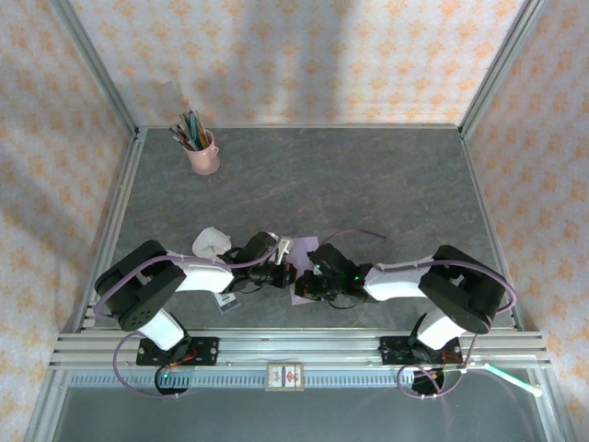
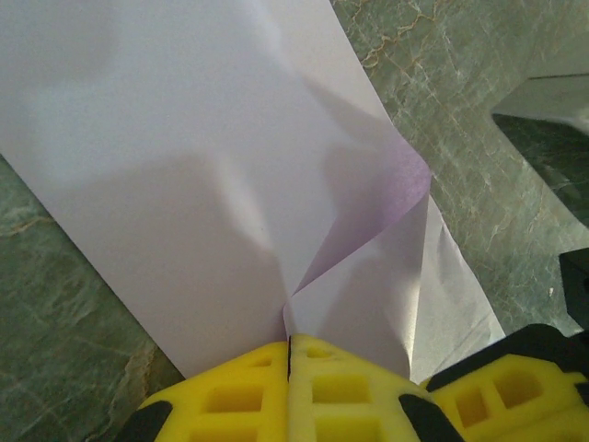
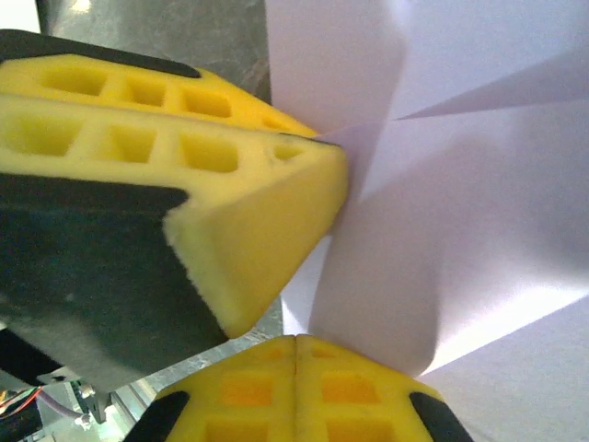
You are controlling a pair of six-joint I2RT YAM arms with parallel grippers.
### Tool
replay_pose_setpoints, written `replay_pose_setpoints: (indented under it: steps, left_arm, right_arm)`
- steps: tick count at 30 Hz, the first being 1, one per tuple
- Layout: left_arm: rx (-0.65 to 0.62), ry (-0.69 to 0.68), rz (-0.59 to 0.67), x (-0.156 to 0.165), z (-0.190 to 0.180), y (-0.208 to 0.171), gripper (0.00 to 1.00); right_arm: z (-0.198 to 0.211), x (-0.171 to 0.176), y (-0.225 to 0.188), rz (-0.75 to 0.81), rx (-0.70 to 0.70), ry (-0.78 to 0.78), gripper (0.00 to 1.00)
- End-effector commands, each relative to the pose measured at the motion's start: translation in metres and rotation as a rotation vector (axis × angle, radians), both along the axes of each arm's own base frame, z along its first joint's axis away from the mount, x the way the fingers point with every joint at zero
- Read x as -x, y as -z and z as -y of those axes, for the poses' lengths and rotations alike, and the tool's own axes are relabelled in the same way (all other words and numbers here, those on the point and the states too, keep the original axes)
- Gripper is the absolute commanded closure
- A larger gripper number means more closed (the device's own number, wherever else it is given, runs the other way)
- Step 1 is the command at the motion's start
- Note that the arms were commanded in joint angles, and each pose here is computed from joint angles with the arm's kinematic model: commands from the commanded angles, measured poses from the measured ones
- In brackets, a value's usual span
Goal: Fold a paper plane with a square sheet of paper (pick it up from the middle)
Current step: Fold the triangle at the bottom-center of the table.
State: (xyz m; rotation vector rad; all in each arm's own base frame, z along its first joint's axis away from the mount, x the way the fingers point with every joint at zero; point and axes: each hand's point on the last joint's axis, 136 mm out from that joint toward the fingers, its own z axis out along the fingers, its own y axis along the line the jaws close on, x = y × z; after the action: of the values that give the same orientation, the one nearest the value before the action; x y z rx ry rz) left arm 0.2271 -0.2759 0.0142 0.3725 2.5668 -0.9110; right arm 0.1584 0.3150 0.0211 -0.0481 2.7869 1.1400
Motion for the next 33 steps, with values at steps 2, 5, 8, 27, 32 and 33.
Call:
replay_pose_setpoints:
  steps: [2,5,8,27,32,33]
  left_arm:
    - [-0.192,-0.004,-0.146,0.032,-0.037,0.052,1.0]
    - [-0.194,-0.002,-0.146,0.032,-0.038,0.053,1.0]
    - [-0.196,-0.003,-0.148,0.032,-0.038,0.053,1.0]
    - [-0.198,0.002,-0.148,0.031,-0.037,0.053,1.0]
    - [-0.199,0.003,-0.148,0.031,-0.037,0.054,1.0]
    - [-0.199,0.003,-0.149,0.031,-0.037,0.054,1.0]
  right_arm:
    - [0.008,0.0,0.015,-0.001,0.046,-0.002,1.0]
    - [0.01,-0.001,0.013,-0.001,0.053,-0.006,1.0]
    - [0.007,-0.008,-0.001,0.022,0.026,0.004,1.0]
    - [0.018,-0.018,0.007,0.016,0.058,0.022,1.0]
    - [0.013,-0.028,-0.011,0.047,0.035,0.024,1.0]
    - [0.012,-0.031,-0.016,0.053,0.026,0.027,1.0]
